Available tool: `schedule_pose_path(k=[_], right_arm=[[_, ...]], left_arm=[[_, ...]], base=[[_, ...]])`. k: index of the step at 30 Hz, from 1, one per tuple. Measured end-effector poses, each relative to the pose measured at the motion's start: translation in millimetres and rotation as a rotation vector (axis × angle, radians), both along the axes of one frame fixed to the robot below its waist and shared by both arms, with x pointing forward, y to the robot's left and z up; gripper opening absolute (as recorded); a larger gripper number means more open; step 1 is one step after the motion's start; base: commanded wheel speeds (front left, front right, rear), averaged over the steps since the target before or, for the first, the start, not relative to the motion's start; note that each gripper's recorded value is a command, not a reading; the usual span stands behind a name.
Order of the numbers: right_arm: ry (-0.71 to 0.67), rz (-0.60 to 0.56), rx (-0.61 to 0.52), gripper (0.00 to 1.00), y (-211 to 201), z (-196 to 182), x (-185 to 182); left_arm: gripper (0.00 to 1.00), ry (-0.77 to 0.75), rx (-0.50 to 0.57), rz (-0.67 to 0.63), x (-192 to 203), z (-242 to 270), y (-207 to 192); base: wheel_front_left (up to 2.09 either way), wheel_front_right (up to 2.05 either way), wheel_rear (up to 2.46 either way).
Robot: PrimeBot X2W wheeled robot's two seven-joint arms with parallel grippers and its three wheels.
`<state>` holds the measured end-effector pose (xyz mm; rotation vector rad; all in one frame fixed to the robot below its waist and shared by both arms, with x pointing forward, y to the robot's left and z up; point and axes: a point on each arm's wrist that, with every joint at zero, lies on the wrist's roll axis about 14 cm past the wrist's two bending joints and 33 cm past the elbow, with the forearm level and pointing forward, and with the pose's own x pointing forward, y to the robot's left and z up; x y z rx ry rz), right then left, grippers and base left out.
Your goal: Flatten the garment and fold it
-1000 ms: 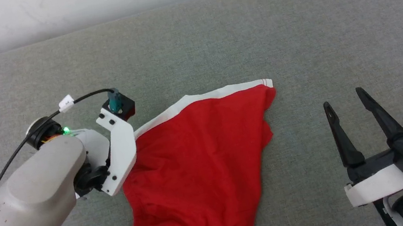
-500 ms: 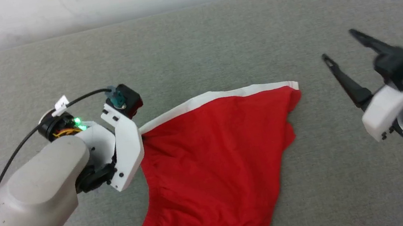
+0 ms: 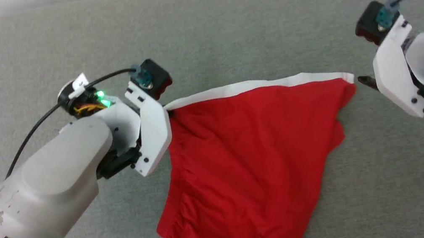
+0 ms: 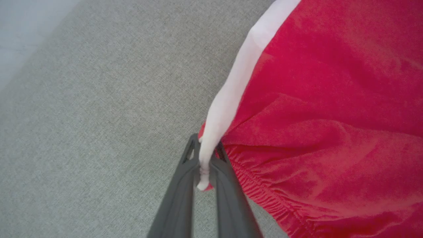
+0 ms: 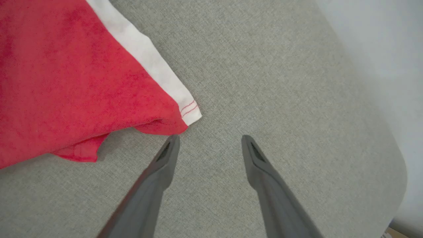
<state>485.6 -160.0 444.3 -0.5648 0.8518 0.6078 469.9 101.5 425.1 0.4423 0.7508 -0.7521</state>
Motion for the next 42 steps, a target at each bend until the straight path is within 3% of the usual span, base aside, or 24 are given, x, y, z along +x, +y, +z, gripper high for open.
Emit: schedule_pose_path(k=[8,14,17,24,33,42], right_arm=[[0.147,0.035,0.021,1.0,26.1,-59.1,1.2],[0.152,0.038,0.062,1.0,32.6,-73.4,7.5],[0.108,0.045,0.097,0.0,34.6,-69.8,9.8],[-0.132,0.095,0.225,0.0,43.0,-25.9,21.8],[-0.572,0.103,0.389,0.0,33.2,107.3,53.2],[-0.942,0.075,0.345,0.0,2.4,222.9,91.7]], left_arm=[[0.0,0.023,-0.01,0.016,6.9,-16.2,3.4],[0.0,0.041,0.001,0.036,6.4,-26.5,12.1],[0.0,0.035,0.003,0.042,7.4,-25.1,14.6],[0.0,-0.061,-0.047,0.058,14.2,-0.9,18.0],[0.0,-0.474,-0.183,0.069,58.9,114.9,13.4],[0.0,-0.862,-0.272,0.041,106.9,244.5,-10.4]], base=[[0.0,0.0,0.0],[0.0,0.0,0.0],[0.0,0.0,0.0],[0.0,0.0,0.0],[0.0,0.0,0.0],[0.0,0.0,0.0]])
